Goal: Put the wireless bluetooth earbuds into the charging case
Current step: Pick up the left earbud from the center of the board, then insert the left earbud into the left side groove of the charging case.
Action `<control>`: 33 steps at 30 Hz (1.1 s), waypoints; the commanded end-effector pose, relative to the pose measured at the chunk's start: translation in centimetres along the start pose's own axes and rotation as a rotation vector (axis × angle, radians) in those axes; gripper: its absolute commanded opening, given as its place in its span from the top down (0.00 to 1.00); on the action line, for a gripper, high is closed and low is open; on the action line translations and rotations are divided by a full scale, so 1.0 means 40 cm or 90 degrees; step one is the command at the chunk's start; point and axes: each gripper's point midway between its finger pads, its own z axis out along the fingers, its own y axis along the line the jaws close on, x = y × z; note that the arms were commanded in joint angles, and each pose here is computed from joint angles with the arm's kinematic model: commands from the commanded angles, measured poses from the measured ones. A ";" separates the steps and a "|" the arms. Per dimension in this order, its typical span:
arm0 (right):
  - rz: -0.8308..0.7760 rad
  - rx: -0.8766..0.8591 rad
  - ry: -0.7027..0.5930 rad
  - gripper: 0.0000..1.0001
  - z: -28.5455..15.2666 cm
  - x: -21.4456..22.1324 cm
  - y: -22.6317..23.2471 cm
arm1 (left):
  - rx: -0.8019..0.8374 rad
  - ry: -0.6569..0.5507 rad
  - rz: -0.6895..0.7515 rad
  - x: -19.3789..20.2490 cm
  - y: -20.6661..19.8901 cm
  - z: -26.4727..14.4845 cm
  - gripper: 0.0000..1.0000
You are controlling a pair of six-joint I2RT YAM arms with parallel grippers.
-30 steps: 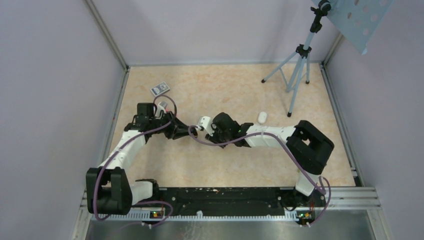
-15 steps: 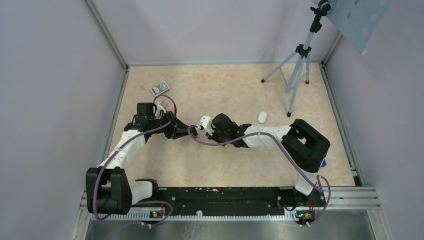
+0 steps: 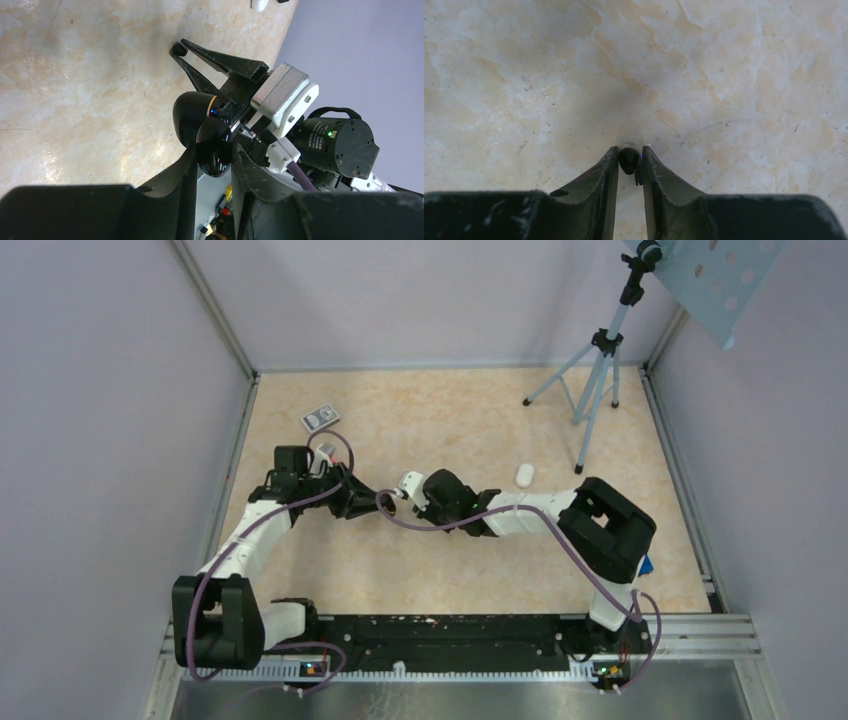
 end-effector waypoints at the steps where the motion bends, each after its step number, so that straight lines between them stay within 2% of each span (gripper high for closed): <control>1: 0.014 0.016 -0.007 0.79 0.005 -0.001 -0.011 | 0.025 -0.008 0.024 -0.010 -0.029 -0.009 1.00; 6: 0.033 0.018 0.006 0.90 -0.012 -0.019 -0.018 | 0.024 -0.010 0.024 -0.011 -0.029 -0.009 1.00; 9: 0.065 0.018 -0.024 0.95 -0.042 -0.063 -0.028 | 0.026 -0.005 0.022 -0.010 -0.030 -0.008 1.00; 11: 0.094 0.011 -0.050 0.96 -0.068 -0.091 -0.035 | 0.032 0.002 0.026 -0.007 -0.037 -0.009 1.00; 24: 0.276 -0.034 -0.321 0.96 -0.301 -0.303 -0.072 | 0.067 0.061 0.018 0.013 -0.069 0.028 1.00; 28: 0.341 -0.065 -0.435 0.95 -0.392 -0.375 -0.074 | 0.097 0.089 -0.029 0.022 -0.108 0.035 1.00; 33: 0.394 -0.099 -0.527 0.94 -0.473 -0.433 -0.079 | 0.159 0.076 -0.082 0.010 -0.177 0.015 1.00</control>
